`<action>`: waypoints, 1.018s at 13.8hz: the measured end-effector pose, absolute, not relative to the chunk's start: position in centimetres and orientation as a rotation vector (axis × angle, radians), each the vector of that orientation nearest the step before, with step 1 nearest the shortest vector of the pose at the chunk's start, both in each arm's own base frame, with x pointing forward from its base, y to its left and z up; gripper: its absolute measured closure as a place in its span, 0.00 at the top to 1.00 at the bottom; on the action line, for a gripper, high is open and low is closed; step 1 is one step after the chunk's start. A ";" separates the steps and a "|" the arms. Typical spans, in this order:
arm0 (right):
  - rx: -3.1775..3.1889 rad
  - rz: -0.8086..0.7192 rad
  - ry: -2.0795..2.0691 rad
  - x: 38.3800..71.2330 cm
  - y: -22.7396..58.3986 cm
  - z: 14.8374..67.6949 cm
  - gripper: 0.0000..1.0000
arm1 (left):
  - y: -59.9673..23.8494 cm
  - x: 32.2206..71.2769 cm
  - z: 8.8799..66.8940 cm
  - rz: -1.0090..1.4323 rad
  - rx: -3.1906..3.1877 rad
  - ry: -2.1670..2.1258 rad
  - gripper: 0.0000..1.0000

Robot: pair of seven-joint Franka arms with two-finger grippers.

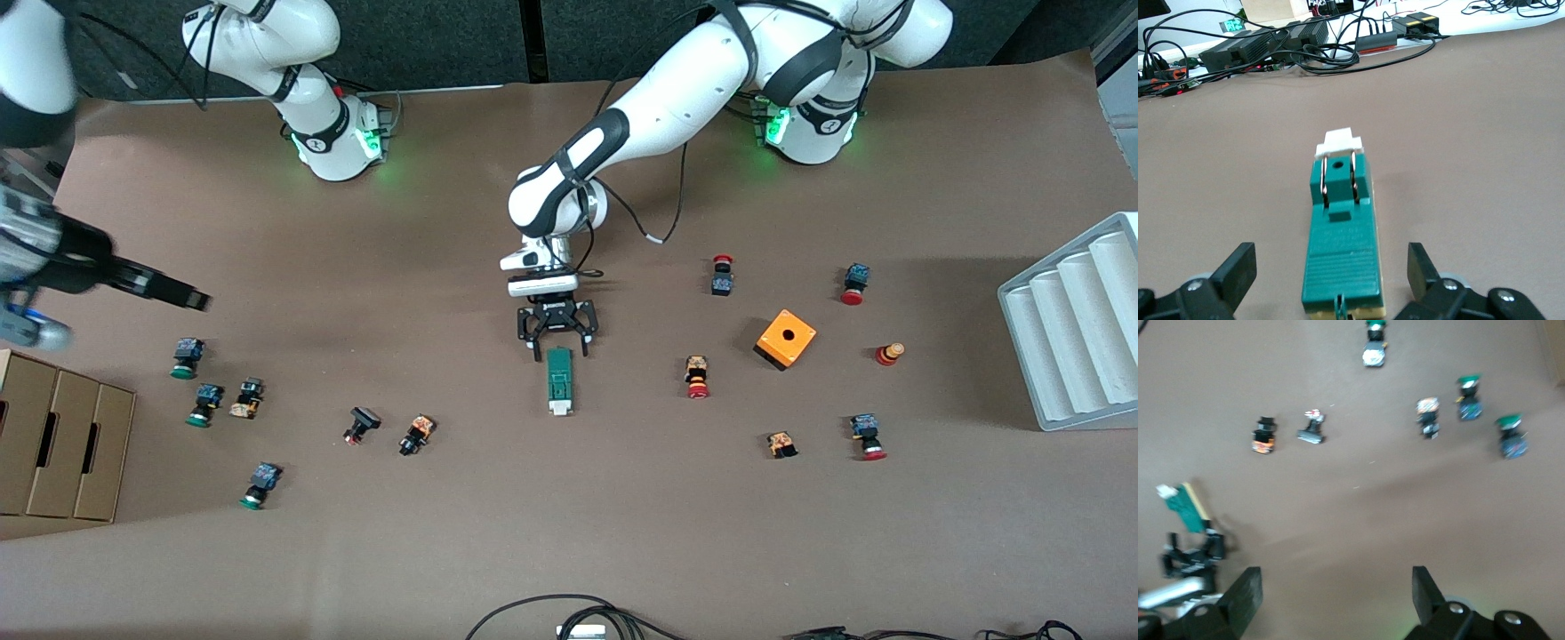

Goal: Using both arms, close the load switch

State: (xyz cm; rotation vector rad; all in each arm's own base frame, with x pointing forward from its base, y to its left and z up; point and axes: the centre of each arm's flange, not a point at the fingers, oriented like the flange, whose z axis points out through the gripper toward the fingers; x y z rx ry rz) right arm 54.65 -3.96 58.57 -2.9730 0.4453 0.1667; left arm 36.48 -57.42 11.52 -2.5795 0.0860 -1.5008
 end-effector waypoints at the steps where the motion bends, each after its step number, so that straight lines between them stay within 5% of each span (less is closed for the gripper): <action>1: -3.001 0.150 0.351 54.0 -5.8 58.7 1.00 | -57.7 36.5 12.5 -1.493 -2.586 0.081 1.00; 7: -3.103 0.045 0.064 53.3 -8.7 59.1 1.00 | -59.1 36.6 17.3 -1.459 -2.644 0.074 1.00; 14: -3.110 0.005 0.056 53.6 -8.5 59.6 1.00 | -60.1 38.0 32.3 -1.267 -2.735 0.103 1.00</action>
